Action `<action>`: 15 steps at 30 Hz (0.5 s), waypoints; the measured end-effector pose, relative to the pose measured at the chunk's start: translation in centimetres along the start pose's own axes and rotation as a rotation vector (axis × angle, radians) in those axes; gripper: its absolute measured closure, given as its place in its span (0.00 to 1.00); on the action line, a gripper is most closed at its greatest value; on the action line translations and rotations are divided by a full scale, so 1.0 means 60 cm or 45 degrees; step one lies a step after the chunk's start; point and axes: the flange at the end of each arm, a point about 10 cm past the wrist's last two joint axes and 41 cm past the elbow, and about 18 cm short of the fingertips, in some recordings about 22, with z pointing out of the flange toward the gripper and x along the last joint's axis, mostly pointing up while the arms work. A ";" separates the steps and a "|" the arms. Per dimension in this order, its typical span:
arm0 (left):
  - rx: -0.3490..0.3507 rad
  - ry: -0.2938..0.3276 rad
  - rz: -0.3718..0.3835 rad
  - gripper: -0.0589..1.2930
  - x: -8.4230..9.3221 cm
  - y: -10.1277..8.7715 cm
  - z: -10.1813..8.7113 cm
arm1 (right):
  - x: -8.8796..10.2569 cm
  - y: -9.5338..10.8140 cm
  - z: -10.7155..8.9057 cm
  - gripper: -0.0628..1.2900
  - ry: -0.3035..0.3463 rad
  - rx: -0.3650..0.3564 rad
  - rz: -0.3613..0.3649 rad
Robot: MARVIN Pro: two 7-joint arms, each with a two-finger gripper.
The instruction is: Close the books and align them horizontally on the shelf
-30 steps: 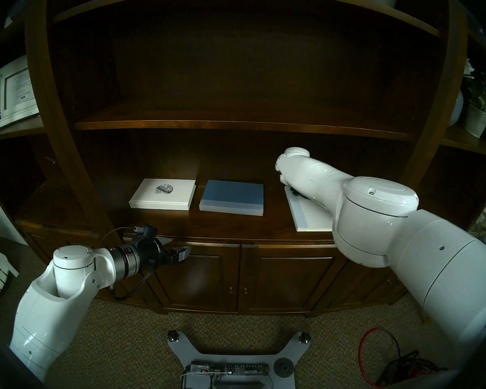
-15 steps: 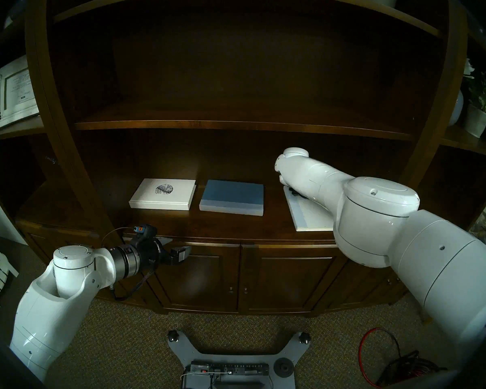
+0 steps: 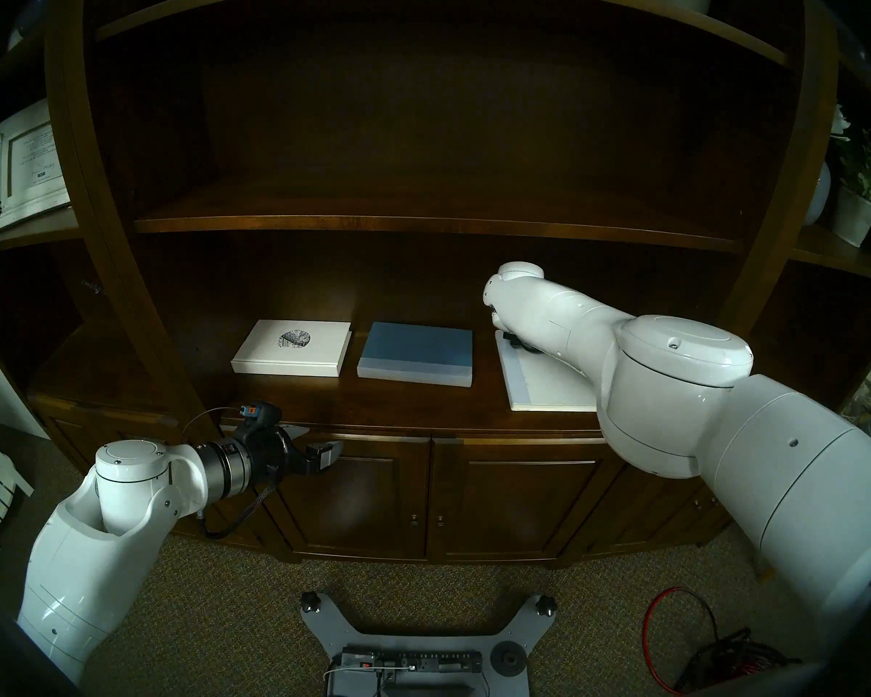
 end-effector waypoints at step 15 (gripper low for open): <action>0.000 0.000 0.000 0.02 0.000 0.000 0.000 | -0.003 -0.006 -0.001 0.19 -0.015 0.058 -0.024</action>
